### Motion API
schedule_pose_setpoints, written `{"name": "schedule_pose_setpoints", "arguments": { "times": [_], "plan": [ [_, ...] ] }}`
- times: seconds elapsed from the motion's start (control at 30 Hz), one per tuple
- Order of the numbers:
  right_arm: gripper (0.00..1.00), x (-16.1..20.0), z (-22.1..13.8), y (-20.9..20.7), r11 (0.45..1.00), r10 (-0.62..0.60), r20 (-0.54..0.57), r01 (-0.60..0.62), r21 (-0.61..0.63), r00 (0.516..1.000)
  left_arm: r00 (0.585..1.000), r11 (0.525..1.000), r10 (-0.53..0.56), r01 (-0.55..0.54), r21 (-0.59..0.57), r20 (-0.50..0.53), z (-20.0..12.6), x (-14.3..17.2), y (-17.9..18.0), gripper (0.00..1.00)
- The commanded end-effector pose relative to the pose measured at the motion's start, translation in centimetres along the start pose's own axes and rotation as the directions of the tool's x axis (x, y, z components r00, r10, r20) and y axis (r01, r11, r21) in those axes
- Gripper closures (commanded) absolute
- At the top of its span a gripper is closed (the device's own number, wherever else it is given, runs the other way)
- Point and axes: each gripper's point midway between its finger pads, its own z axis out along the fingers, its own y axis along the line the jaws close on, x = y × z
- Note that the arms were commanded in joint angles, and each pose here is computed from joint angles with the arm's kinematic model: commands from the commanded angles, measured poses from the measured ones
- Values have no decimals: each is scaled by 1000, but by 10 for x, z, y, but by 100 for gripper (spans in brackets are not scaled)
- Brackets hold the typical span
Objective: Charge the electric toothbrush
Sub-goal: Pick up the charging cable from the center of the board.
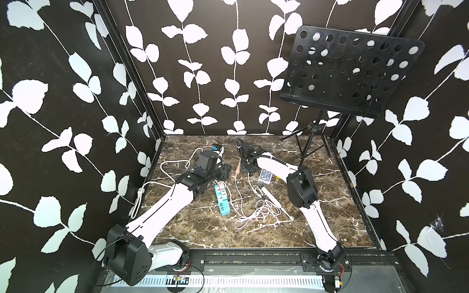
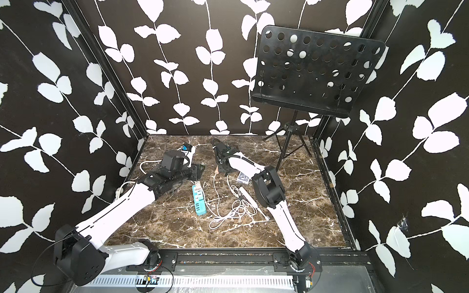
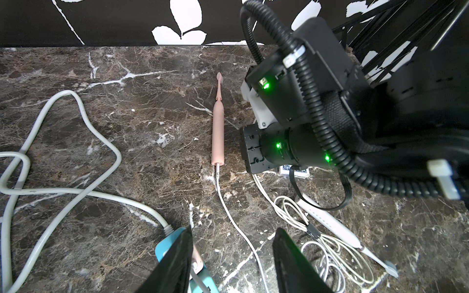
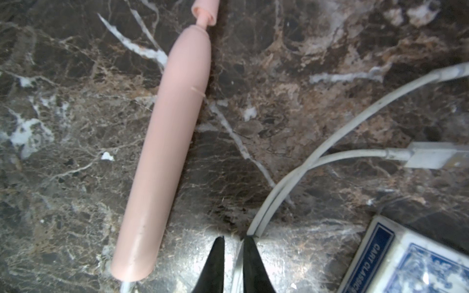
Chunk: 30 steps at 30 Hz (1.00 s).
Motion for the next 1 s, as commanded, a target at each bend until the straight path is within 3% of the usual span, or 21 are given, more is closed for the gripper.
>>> {"name": "schedule_pose_setpoints", "arguments": {
  "times": [0.0, 0.33, 0.6, 0.97],
  "plan": [
    [85, 15, 10, -9, 999, 3, -33, -2, 52, 999, 1000, 1000, 14, -14, -5, 19, -8, -7, 0, 47],
    [87, 26, 11, -8, 998, -3, -40, 5, 55, 999, 1000, 1000, 14, -14, -11, 18, -9, -5, 1, 45],
    [98, 25, 10, -6, 999, -7, -37, 9, 44, 999, 1000, 1000, 19, -19, -22, 17, -12, -4, 3, 44],
    [100, 6, -106, 2, 976, -60, 87, 77, -205, 994, 996, 997, 77, -78, 24, 41, -18, -22, -9, 44]
  ]
}}
